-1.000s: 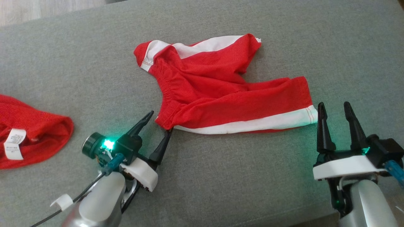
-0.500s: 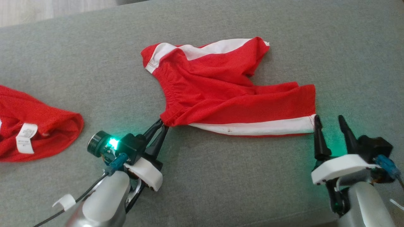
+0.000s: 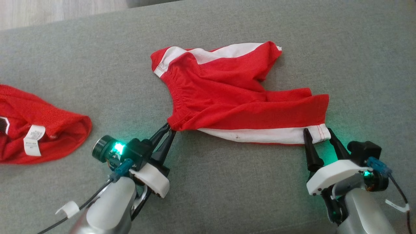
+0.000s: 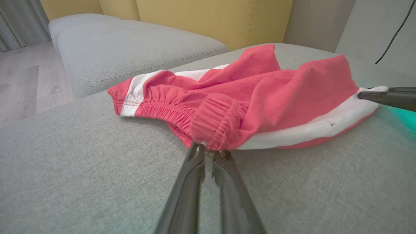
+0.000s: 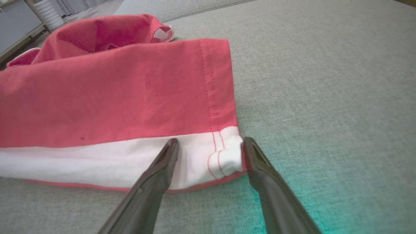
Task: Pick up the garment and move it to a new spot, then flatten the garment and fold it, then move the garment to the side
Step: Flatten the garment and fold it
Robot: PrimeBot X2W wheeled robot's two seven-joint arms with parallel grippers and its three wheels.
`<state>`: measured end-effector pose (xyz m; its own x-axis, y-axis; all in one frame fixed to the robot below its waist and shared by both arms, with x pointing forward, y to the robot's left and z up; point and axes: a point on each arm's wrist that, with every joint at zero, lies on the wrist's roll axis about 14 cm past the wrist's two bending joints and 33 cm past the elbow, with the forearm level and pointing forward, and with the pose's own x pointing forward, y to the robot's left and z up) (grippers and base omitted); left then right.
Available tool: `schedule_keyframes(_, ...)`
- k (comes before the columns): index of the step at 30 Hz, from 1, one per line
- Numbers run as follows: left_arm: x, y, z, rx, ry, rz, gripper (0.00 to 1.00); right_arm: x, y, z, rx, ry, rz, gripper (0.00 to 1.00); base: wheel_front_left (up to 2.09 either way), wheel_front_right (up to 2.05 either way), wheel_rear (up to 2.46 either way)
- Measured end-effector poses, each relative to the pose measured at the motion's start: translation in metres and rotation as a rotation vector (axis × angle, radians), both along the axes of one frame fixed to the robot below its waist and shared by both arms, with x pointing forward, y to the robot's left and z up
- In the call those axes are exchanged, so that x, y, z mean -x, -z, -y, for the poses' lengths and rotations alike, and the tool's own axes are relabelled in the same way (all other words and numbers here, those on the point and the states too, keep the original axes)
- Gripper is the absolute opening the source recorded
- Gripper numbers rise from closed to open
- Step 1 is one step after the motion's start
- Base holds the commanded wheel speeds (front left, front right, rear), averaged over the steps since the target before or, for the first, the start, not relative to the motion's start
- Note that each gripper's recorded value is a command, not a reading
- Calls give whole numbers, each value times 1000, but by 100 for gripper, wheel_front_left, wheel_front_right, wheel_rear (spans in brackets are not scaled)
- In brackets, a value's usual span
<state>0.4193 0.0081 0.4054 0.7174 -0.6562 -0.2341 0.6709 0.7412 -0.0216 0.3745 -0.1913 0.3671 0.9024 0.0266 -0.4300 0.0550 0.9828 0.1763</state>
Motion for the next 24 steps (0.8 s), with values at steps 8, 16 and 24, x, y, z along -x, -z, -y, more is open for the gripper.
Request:
schedule_keyframes(8, 6, -1, 2, 10, -2, -9, 0, 2, -3, -5, -3, -16, 1, 100, 0, 0, 0)
schedule_keyframes(16, 7, -5, 3, 14, -4, -2, 0, 3, -2, -11, -19, -31, -21, 100, 0, 0, 0)
schedule_keyframes(24, 7, -6, 3, 13, -3, 2, 0, 6, -1, -11, -21, -33, -43, 100, 0, 0, 0)
